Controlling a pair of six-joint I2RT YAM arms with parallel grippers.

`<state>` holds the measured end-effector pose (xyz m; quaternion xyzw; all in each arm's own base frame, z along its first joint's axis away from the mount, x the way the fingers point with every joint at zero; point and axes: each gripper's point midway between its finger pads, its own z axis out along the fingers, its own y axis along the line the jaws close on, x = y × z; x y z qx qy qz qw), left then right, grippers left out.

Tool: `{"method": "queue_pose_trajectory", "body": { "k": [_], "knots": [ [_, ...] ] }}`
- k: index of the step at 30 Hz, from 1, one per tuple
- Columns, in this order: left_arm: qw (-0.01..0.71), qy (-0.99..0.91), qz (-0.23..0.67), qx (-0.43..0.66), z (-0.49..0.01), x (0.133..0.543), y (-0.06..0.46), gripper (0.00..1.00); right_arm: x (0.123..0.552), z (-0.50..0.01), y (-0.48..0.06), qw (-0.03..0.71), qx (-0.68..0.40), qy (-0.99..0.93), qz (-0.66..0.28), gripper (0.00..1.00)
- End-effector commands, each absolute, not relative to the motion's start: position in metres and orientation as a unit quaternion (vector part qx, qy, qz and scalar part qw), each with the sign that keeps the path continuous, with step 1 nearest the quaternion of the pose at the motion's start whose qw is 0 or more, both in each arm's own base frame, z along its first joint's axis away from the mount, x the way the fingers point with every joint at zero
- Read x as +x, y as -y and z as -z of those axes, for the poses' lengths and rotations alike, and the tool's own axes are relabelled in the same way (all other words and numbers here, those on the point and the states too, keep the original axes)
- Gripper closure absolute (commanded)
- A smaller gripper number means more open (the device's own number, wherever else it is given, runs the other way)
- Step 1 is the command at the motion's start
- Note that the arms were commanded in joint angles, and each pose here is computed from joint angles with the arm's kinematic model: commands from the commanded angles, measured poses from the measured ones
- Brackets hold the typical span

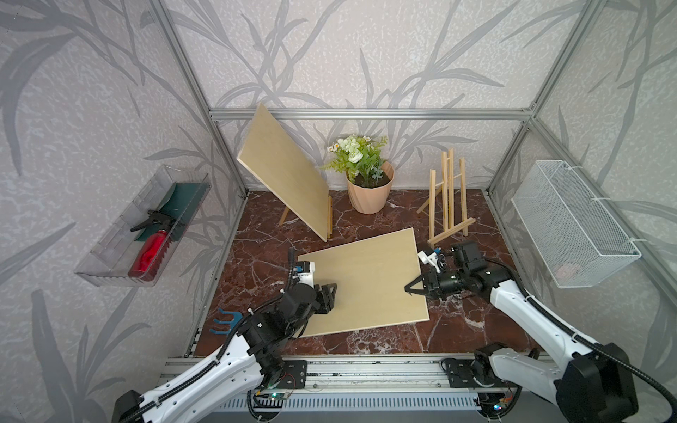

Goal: Disassemble the easel
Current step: Place the drawing board at the center of the board.

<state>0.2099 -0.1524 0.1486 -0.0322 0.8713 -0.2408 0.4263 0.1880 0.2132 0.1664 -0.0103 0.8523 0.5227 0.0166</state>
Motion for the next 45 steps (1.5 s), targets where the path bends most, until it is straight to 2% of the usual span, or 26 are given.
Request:
{"method": "queue_pose_trajectory", "body": {
  "k": [1, 9, 11, 25, 31, 38, 45],
  "knots": [
    [0.438, -0.871, 0.217, -0.046, -0.144, 0.211, 0.139, 0.38, 0.191, -0.119, -0.196, 0.029, 0.002, -0.899, -0.438, 1.0],
    [0.459, -0.859, 0.217, -0.065, -0.148, 0.211, 0.129, 0.38, 0.191, -0.082, -0.183, 0.015, 0.014, -0.913, -0.407, 1.0],
    [0.461, -0.858, 0.215, -0.067, -0.149, 0.21, 0.127, 0.38, 0.189, -0.072, -0.181, 0.006, 0.022, -0.916, -0.4, 0.93],
    [0.467, -0.853, 0.22, -0.08, -0.148, 0.21, 0.124, 0.38, 0.196, -0.019, -0.158, -0.002, 0.088, -0.923, -0.374, 0.82],
    [0.471, -0.85, 0.22, -0.084, -0.15, 0.21, 0.121, 0.38, 0.198, -0.01, -0.151, 0.003, 0.108, -0.922, -0.373, 0.72],
    [0.472, -0.85, 0.219, -0.087, -0.148, 0.211, 0.12, 0.38, 0.199, -0.006, -0.151, 0.002, 0.111, -0.921, -0.375, 0.69],
    [0.472, -0.85, 0.217, -0.089, -0.147, 0.211, 0.12, 0.38, 0.199, -0.005, -0.147, 0.007, 0.114, -0.925, -0.363, 0.61]
  ]
}}
